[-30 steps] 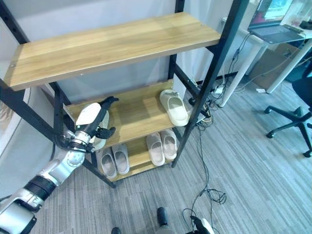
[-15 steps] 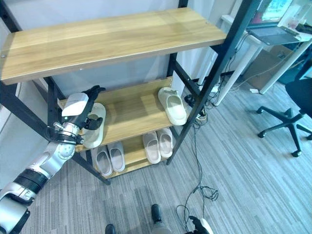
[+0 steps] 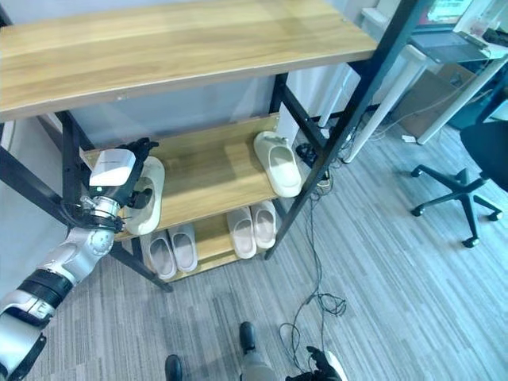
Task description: Arrange the slippers neatly on the shoe rack.
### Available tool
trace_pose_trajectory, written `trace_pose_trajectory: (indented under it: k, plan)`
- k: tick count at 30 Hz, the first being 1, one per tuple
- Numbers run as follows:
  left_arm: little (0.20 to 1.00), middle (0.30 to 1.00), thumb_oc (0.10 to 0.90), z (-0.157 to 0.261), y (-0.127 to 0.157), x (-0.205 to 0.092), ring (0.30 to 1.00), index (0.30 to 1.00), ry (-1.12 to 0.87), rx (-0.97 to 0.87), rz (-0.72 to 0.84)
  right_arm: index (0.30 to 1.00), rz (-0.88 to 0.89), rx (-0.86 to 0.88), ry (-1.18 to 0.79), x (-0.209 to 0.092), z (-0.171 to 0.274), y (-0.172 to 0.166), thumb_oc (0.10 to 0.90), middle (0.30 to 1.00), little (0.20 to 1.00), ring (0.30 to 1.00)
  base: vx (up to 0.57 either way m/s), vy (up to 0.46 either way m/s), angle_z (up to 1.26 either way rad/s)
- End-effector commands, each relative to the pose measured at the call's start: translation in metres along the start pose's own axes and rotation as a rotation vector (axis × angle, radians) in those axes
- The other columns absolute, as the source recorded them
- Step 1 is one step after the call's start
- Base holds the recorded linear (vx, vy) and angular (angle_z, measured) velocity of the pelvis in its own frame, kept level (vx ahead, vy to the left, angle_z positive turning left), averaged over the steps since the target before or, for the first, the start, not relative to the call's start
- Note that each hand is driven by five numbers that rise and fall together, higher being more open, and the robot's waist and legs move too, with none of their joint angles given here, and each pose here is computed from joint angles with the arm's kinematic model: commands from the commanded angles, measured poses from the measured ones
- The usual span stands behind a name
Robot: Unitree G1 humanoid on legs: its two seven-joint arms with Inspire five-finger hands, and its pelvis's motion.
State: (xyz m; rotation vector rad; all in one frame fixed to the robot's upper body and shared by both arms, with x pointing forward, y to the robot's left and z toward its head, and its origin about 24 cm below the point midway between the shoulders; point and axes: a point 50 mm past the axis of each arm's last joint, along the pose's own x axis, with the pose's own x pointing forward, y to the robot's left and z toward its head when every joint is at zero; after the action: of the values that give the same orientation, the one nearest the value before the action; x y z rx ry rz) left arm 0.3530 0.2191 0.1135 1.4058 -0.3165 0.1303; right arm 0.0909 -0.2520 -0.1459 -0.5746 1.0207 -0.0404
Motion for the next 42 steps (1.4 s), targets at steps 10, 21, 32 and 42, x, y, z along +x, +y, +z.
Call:
trace_pose_trajectory:
  k: [10,21,32,42]
  plan:
    - [0.3,0.3,0.4,-0.026,0.071,0.042,0.3,0.3,0.105,0.051,0.268,0.9,-0.083,0.028,-0.064,0.006,0.016,-0.023,0.8,0.9,0.9,0.9,0.01,0.001,-0.02]
    - [0.3,0.3,0.4,0.002,0.059,0.042,0.3,0.3,0.003,-0.046,0.263,0.9,-0.073,0.02,-0.039,0.005,0.009,-0.017,0.8,0.9,0.9,0.9,0.02,-0.015,-0.02]
    - [0.3,0.3,0.4,0.041,0.048,0.028,0.3,0.3,-0.147,-0.147,0.313,0.9,-0.071,0.019,-0.041,0.006,0.013,-0.016,0.8,0.9,0.9,0.9,0.06,-0.097,-0.05]
    - [0.3,0.3,0.4,0.042,0.038,0.012,0.3,0.3,-0.172,-0.222,0.244,0.9,-0.051,0.054,0.013,-0.001,-0.005,-0.008,0.8,0.9,0.9,0.9,0.08,-0.259,-0.28]
